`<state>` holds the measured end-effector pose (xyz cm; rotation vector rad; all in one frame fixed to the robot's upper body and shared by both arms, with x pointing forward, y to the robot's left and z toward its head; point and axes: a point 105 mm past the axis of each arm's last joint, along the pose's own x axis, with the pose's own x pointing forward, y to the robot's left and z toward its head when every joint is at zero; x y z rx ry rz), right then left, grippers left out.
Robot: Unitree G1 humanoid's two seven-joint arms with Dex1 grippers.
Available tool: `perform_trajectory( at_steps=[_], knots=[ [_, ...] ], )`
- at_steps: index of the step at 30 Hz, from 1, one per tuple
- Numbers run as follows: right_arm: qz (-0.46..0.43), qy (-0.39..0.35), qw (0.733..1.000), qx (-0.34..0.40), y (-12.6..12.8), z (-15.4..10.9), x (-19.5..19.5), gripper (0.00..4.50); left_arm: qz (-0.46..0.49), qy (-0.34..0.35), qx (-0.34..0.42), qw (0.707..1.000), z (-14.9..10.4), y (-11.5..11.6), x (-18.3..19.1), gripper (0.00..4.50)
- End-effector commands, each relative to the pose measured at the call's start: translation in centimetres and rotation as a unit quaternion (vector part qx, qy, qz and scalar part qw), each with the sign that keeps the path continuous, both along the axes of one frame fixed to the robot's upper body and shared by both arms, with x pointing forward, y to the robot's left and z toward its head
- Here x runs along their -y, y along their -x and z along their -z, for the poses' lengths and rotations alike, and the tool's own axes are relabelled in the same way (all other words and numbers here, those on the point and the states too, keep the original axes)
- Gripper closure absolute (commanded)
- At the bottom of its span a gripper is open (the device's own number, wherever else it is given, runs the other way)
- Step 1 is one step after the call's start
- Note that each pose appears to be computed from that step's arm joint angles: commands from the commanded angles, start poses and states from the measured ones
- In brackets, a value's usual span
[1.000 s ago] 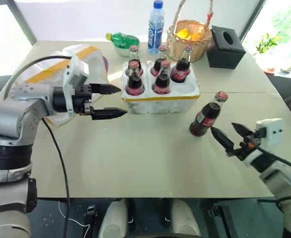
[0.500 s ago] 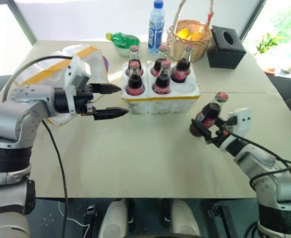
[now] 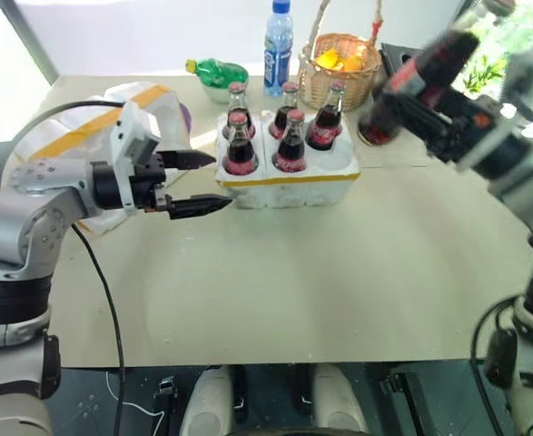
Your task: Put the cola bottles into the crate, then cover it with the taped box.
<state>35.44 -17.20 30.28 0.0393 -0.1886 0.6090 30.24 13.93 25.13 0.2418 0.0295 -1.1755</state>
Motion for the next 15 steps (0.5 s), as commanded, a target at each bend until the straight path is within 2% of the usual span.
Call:
perform_trajectory(
  at_steps=[1, 6, 10, 12, 13, 14, 15],
  knots=[
    [0.012, 0.017, 1.000, 0.013, -2.1, 0.2, -1.5, 1.72, 0.001, 0.006, 0.032, 0.999, -1.4, 0.4, 0.0, 0.00],
    [0.029, 0.048, 0.998, -0.037, -4.7, 3.8, -2.3, 1.72, -0.002, 0.007, 0.036, 0.999, -1.5, 0.5, 0.0, 0.00],
    [0.045, 0.085, 0.992, -0.083, -5.4, 7.0, -2.1, 1.72, -0.012, 0.002, 0.035, 0.999, -1.5, 0.6, -0.5, 0.00],
    [0.047, 0.084, 0.991, -0.096, -5.5, 7.6, -2.1, 0.65, -0.019, 0.000, 0.034, 0.999, -1.5, 0.5, -0.9, 0.00],
    [0.047, 0.088, 0.991, -0.092, -5.4, 7.5, -2.1, 0.27, -0.024, -0.001, 0.034, 0.999, -1.5, 0.5, -1.1, 0.00],
    [0.047, 0.090, 0.991, -0.086, -5.3, 7.3, -2.1, 0.06, -0.029, -0.001, 0.034, 0.999, -1.5, 0.5, -1.3, 0.00],
    [0.043, 0.087, 0.992, -0.079, -5.2, 6.6, -2.0, 0.06, -0.034, -0.002, 0.033, 0.999, -1.5, 0.5, -1.6, 0.00]
  ],
)
